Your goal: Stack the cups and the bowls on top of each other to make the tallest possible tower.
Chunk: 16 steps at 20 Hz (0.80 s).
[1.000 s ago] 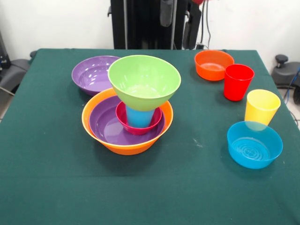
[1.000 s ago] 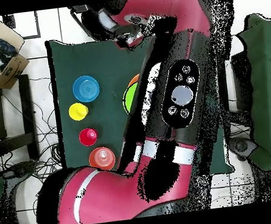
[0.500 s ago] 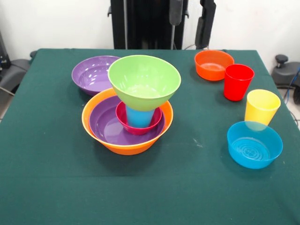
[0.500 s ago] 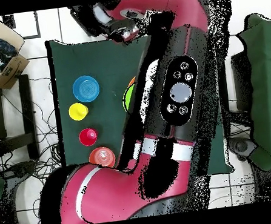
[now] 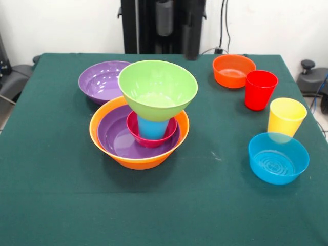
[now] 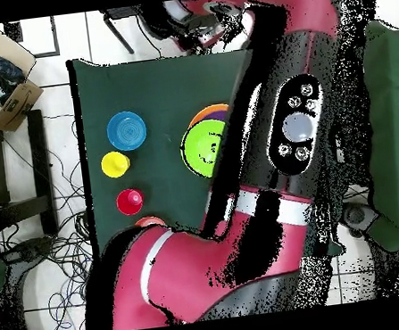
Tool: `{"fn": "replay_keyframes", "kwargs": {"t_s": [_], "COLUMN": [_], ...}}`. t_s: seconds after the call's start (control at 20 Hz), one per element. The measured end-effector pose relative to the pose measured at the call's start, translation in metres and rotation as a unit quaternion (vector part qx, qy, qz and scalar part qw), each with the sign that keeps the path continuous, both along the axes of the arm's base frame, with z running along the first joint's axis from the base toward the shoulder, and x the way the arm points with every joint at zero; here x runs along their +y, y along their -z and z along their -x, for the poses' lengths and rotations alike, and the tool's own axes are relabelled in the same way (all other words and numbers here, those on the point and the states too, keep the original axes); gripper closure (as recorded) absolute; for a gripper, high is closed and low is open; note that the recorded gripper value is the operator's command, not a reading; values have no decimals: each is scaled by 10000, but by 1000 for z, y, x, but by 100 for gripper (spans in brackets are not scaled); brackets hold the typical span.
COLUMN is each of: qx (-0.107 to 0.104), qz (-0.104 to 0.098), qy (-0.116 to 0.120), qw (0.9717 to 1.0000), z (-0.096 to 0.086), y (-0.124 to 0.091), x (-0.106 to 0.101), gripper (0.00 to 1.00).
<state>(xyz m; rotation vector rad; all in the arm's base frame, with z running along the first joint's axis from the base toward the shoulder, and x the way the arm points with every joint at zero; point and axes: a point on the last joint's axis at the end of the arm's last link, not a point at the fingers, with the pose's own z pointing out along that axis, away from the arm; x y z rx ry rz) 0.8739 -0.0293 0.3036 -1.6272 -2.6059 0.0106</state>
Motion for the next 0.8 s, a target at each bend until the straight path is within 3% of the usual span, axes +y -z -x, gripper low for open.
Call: {"fn": "replay_keyframes", "kwargs": {"t_s": [0.2,0.45,0.6,0.8], "qx": [12,130,198,167], "qz": [7,-79,-108,-2], "qy": [171,373,575,880], "qw": [9999,9992,9981,9960], "z": [3,16,30,61], "y": [-4,-7,-7,-3], "x": [-26,-39,-50,-71], "gripper": [0,0,0,0]}}
